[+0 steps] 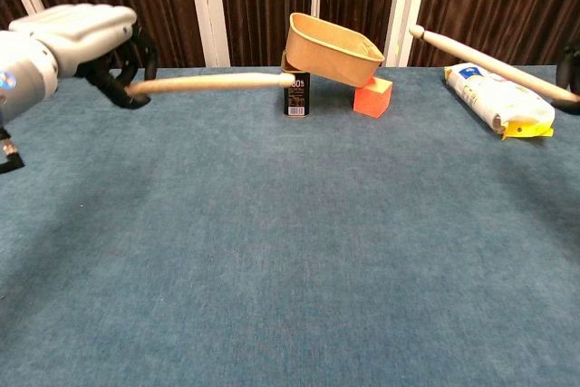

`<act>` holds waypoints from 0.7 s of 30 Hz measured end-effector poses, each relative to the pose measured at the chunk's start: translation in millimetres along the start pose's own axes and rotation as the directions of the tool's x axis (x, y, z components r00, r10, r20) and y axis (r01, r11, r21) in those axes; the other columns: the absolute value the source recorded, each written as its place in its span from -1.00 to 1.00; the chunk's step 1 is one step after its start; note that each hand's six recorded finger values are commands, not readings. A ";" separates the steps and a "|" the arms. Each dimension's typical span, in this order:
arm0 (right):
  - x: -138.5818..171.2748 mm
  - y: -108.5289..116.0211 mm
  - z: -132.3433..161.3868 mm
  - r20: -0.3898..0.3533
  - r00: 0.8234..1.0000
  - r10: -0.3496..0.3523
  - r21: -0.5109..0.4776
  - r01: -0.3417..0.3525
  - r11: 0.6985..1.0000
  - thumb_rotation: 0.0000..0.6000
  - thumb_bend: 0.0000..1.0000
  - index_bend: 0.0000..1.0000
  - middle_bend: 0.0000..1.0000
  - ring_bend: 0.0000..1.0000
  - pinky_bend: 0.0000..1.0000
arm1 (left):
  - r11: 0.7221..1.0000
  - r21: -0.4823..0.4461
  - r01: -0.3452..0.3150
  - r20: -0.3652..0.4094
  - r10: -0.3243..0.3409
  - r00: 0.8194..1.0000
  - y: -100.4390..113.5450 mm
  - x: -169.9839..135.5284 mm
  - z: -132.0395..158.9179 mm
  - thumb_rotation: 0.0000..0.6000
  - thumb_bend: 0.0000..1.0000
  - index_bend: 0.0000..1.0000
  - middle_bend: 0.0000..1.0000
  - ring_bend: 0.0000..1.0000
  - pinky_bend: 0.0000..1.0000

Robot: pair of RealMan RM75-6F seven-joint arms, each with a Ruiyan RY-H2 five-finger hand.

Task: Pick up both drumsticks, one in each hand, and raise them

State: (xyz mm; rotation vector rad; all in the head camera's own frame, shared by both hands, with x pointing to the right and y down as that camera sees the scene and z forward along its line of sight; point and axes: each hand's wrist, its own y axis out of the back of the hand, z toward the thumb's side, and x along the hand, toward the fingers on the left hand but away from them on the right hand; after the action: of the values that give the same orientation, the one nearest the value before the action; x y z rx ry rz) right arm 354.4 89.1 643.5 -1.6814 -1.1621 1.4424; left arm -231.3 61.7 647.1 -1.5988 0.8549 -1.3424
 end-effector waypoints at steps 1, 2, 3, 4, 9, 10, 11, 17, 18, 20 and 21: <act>-1.2 2.5 2.8 0.004 1.000 -0.004 -0.016 0.004 1.000 1.00 -0.14 0.50 0.29 0.84 0.70 | 1.000 -0.014 -0.008 0.002 0.008 1.000 2.6 1.5 2.8 1.00 0.14 0.35 0.57 0.87 1.00; -1.9 4.3 4.8 0.008 1.000 -0.005 -0.032 0.005 0.999 1.00 -0.14 0.50 0.29 0.84 0.70 | 0.999 -0.030 -0.017 0.003 0.017 1.000 5.1 3.0 5.9 1.00 0.14 0.35 0.57 0.87 1.00; -2.5 6.0 7.0 0.012 1.000 -0.005 -0.050 0.006 0.999 1.00 -0.14 0.50 0.29 0.84 0.70 | 0.998 -0.053 -0.030 0.006 0.030 1.000 9.0 5.2 10.3 1.00 0.14 0.35 0.57 0.87 1.00; -3.2 8.2 10.1 0.019 1.000 -0.004 -0.077 0.005 0.997 1.00 -0.14 0.50 0.29 0.84 0.70 | 0.997 -0.070 -0.040 0.008 0.041 0.999 12.1 7.1 14.0 1.00 0.14 0.35 0.57 0.87 1.00; -5.0 19.6 21.4 0.044 0.999 0.007 -0.178 0.000 0.984 1.00 -0.14 0.51 0.29 0.84 0.70 | 0.985 -0.146 -0.089 0.017 0.093 0.996 28.2 17.5 34.2 1.00 0.14 0.35 0.57 0.87 1.00; -5.5 23.3 23.5 0.047 0.999 0.008 -0.193 0.001 0.981 1.00 -0.14 0.51 0.29 0.84 0.70 | 0.982 -0.163 -0.095 0.017 0.099 0.995 30.3 19.1 37.6 1.00 0.14 0.35 0.57 0.87 1.00; -5.9 26.2 24.9 0.048 0.999 0.008 -0.202 0.002 0.979 1.00 -0.14 0.51 0.29 0.84 0.70 | 0.978 -0.180 -0.100 0.018 0.105 0.994 32.3 20.5 41.0 1.00 0.14 0.35 0.57 0.87 1.00; -8.9 46.8 31.7 0.047 0.999 -0.015 -0.232 0.025 0.972 1.00 -0.14 0.51 0.29 0.84 0.70 | 0.957 -0.263 -0.119 0.039 0.134 0.990 42.5 29.0 67.3 1.00 0.14 0.35 0.57 0.87 1.00; -9.4 49.7 32.3 0.049 0.999 -0.018 -0.239 0.029 0.971 1.00 -0.14 0.51 0.29 0.84 0.70 | 0.954 -0.274 -0.119 0.044 0.136 0.990 43.2 29.7 72.5 1.00 0.14 0.35 0.57 0.87 1.00; -9.7 55.4 34.1 0.052 0.998 -0.021 -0.264 0.034 0.964 1.00 -0.14 0.51 0.29 0.84 0.70 | 0.950 -0.289 -0.120 0.050 0.140 0.989 44.6 30.6 79.4 1.00 0.14 0.35 0.57 0.87 1.00; -9.6 57.7 35.0 0.053 0.998 -0.021 -0.275 0.034 0.961 1.00 -0.14 0.51 0.29 0.84 0.70 | 0.946 -0.299 -0.123 0.051 0.145 0.988 45.6 31.6 83.4 1.00 0.14 0.35 0.57 0.87 1.00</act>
State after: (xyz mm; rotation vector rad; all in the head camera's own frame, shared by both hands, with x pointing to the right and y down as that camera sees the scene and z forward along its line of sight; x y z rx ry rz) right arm 332.8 53.7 589.4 -1.8145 -1.4645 1.3603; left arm -142.5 30.3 613.2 -1.7696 1.1407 -1.0915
